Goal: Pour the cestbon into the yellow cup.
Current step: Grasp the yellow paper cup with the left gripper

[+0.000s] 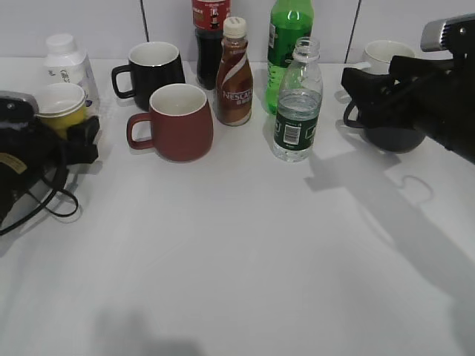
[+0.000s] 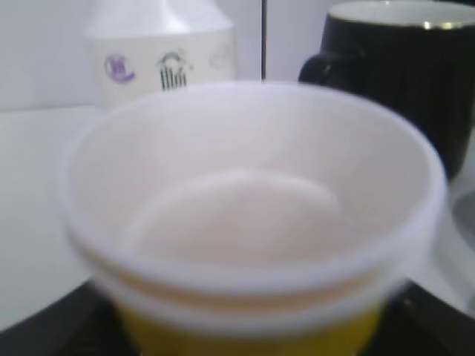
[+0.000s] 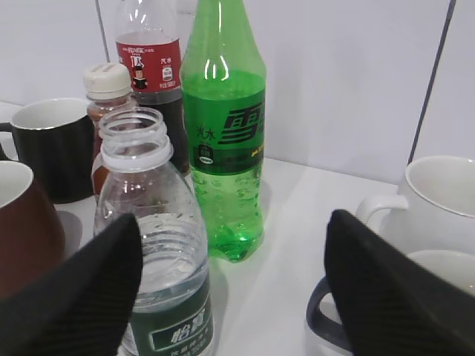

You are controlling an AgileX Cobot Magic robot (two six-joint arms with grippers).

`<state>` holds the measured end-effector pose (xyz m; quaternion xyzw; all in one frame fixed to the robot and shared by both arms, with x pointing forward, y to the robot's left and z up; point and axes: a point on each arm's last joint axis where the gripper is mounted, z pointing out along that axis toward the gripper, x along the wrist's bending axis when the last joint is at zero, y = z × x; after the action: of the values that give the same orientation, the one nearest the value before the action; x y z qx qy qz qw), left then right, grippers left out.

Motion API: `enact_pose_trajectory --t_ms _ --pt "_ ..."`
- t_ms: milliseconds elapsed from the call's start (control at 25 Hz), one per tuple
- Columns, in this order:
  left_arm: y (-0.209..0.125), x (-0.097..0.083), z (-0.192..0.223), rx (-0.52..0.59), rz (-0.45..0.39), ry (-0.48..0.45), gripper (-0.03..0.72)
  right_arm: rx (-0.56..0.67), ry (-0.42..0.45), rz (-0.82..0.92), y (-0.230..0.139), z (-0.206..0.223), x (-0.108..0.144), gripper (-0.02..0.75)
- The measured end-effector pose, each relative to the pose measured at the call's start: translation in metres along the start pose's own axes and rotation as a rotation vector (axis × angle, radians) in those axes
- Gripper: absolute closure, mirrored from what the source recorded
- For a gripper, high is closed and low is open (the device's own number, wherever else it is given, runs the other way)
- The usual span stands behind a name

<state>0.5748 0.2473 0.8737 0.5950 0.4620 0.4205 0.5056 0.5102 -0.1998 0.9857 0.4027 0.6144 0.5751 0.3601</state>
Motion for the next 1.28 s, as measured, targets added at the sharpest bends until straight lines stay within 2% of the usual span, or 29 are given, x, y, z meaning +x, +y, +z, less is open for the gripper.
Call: enact_pose_trajectory --t_ms 240,480,840,1040,1280 --pt "-0.004 -0.001 0.01 -0.01 0.009 -0.022 0.127 0.0 0.0 -0.001 0.0 0.0 0.0 0.164" --pt "-0.004 -0.003 0.01 -0.011 0.015 -0.038 0.234 0.0 0.002 -0.003 0.0 0.0 0.0 0.164" --pt "-0.003 -0.003 0.01 -0.014 0.016 -0.038 0.293 0.001 0.016 -0.015 0.0 0.0 0.001 0.164" --pt "-0.004 -0.003 0.006 -0.009 0.017 -0.039 0.303 0.002 0.022 -0.02 0.0 0.0 0.002 0.164" --pt "-0.001 -0.005 -0.014 0.021 0.017 -0.047 0.309 0.009 0.08 -0.067 -0.001 0.0 0.007 0.164"
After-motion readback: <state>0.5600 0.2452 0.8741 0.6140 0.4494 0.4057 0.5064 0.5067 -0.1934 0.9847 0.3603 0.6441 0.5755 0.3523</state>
